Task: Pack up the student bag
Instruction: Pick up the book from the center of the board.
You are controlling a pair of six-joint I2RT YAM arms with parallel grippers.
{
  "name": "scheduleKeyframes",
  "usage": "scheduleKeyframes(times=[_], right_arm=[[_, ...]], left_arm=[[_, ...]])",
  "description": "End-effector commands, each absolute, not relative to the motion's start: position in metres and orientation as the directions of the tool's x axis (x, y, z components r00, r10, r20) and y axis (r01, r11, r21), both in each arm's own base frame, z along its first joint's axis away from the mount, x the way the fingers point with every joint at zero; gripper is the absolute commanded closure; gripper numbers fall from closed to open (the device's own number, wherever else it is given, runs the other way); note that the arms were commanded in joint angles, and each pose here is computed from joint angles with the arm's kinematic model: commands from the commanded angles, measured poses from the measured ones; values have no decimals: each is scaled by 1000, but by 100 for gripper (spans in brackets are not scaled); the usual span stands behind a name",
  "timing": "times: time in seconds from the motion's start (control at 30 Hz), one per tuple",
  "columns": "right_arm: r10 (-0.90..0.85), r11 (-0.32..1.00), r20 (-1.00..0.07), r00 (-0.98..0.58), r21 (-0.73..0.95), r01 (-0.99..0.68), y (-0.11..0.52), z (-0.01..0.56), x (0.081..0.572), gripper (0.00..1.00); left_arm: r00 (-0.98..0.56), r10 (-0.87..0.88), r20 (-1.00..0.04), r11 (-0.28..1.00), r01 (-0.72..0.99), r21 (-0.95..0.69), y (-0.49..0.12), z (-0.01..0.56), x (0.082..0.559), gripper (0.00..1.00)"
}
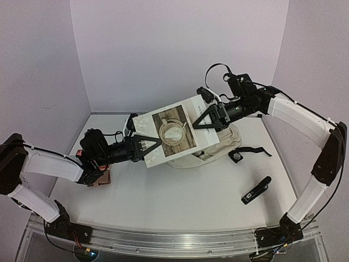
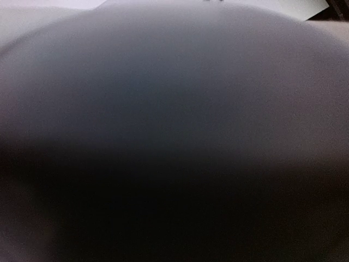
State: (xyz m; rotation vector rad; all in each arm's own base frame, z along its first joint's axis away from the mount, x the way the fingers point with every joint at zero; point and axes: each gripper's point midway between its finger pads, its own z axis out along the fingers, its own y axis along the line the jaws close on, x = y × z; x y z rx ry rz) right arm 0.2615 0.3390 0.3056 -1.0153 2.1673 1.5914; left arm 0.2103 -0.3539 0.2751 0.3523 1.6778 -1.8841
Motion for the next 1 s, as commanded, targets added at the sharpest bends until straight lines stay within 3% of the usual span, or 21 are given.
scheduleKeyframes(times=[0.0, 0.17, 0.37, 0.5, 0.63, 0.97], right_arm=[[-331, 303, -636, -697, 628, -717, 337, 303, 292, 24], [-272, 521, -695, -666, 475, -709, 318, 303, 345, 4], [-309, 715, -731, -608, 243, -655, 304, 290, 399, 5], [-476, 731, -712, -517, 7, -682, 336, 266, 402, 9], [-636, 667, -657, -405, -204, -717, 378, 239, 398, 11], [-761, 601, -563, -324, -420, -680, 439, 170, 432, 14]], left_arm=[[-740, -375, -558, -6, 604, -797, -336, 303, 221, 93], [-699, -495, -516, 179, 499, -848, -308, 289, 245, 100], [-575, -641, -508, 436, 272, -858, -243, 273, 265, 100], [-508, -704, -496, 512, 121, -851, -206, 262, 266, 100], [-456, -754, -473, 536, -10, -844, -175, 245, 261, 100], [-423, -796, -434, 507, -74, -859, -151, 230, 248, 100]])
